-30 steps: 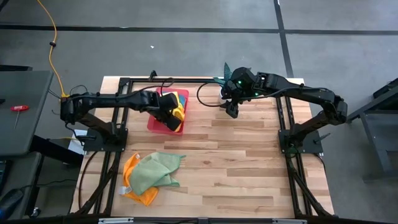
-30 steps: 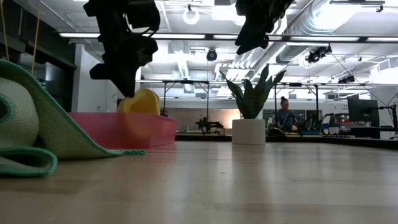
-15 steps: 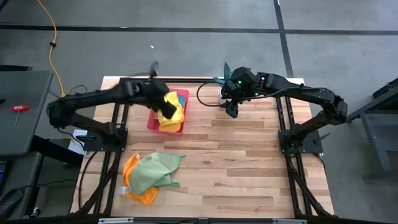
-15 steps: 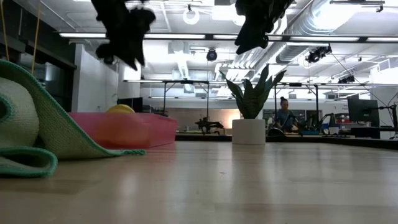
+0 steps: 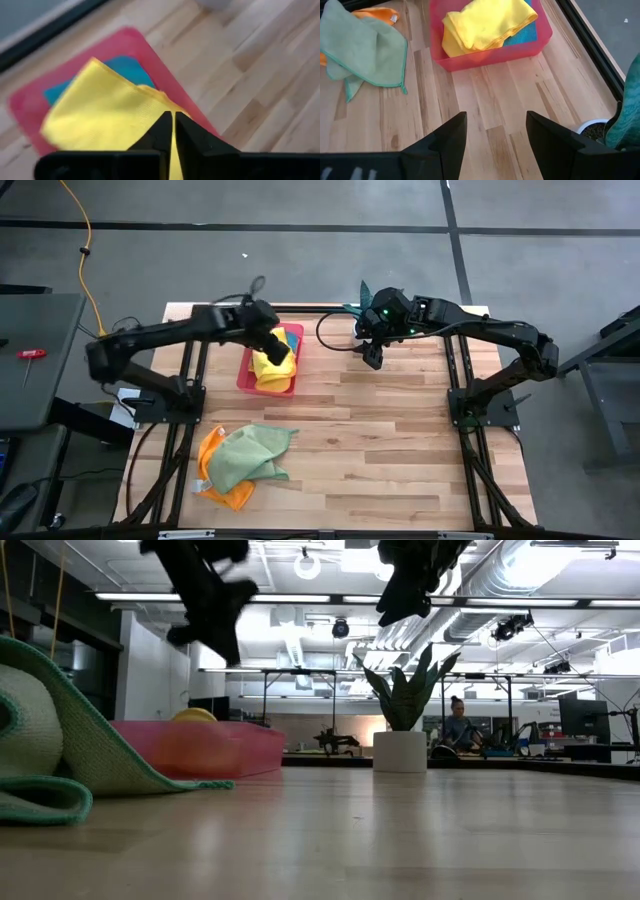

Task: Fold microfiber towels
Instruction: Put the folded yellow microfiber towel into the pink bin

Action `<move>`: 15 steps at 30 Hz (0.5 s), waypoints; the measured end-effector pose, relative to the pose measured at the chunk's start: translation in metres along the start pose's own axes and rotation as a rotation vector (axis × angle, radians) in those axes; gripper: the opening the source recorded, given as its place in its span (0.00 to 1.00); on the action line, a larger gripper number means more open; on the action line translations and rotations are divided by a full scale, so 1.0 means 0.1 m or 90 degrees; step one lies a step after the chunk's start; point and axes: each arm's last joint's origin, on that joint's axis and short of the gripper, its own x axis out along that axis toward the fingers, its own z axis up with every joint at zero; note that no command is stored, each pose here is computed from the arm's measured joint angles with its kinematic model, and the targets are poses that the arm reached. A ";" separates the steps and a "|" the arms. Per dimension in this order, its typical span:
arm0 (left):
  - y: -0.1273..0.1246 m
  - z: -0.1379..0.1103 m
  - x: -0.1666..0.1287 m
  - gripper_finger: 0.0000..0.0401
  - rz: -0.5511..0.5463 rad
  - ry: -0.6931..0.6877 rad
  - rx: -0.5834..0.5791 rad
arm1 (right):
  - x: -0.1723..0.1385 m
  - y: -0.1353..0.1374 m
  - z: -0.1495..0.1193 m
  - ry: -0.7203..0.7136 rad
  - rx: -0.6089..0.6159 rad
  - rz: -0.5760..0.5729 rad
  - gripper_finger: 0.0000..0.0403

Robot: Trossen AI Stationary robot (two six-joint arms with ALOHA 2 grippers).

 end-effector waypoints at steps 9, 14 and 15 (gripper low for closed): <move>0.06 -0.23 0.52 0.00 0.074 0.173 0.014 | 0.00 0.00 0.00 0.000 0.002 0.000 0.49; 0.17 -0.47 0.62 0.00 0.079 0.245 0.019 | 0.00 0.00 0.00 0.000 0.002 0.000 0.49; 0.19 -0.51 0.64 0.00 0.081 0.259 0.023 | 0.00 0.00 0.00 0.000 0.002 -0.001 0.49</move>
